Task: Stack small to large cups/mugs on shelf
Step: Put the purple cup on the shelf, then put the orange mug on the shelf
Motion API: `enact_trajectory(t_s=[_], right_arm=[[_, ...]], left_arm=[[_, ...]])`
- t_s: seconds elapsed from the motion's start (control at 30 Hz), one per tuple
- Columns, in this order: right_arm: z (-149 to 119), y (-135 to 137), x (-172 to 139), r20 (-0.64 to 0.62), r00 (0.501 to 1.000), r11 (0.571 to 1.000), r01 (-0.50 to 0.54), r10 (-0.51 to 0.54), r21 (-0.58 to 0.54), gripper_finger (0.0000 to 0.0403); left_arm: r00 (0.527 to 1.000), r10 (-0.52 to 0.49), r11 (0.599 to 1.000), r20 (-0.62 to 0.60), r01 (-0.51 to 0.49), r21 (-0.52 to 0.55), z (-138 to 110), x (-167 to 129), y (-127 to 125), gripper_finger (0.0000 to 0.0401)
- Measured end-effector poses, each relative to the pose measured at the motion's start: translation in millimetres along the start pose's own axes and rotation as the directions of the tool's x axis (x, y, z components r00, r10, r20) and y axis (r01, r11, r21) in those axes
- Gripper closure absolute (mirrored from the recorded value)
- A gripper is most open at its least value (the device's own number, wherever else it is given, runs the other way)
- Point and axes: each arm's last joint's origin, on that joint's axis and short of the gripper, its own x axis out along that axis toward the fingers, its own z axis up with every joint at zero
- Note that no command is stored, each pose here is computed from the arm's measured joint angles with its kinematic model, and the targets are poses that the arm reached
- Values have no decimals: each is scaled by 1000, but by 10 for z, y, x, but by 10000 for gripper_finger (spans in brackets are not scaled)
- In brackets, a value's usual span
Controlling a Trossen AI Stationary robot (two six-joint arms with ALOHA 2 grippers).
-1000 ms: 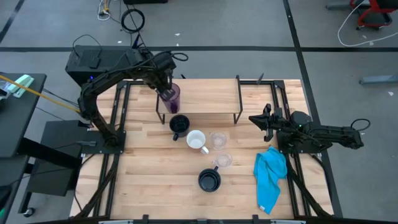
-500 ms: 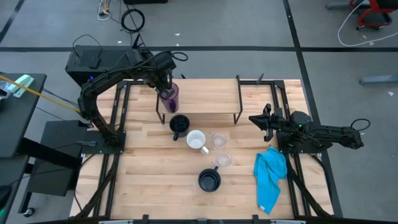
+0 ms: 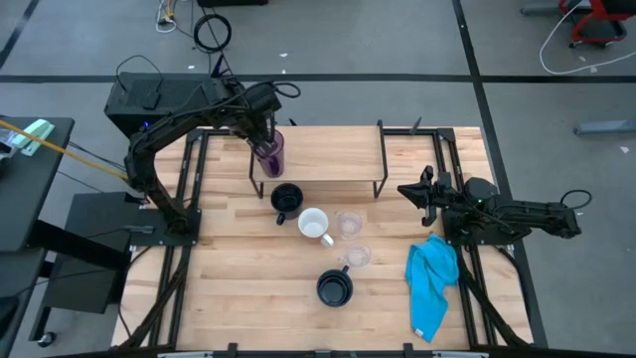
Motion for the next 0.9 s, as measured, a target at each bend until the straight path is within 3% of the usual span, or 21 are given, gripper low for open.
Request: enact_trajectory(t_s=[0.37,0.6,0.9], right_arm=[[0,0,0,0,1000,1000,0,0,-2,373],[0,0,0,0,1000,1000,0,0,-3,373],[1,0,0,0,1000,1000,0,0,-3,373]], left_arm=[[1000,16,999,3,-16,40,1,1,3,259],[1000,13,999,7,-13,51,0,-15,-10,216],[989,-31,999,143,27,33,25,-370,-8,173]])
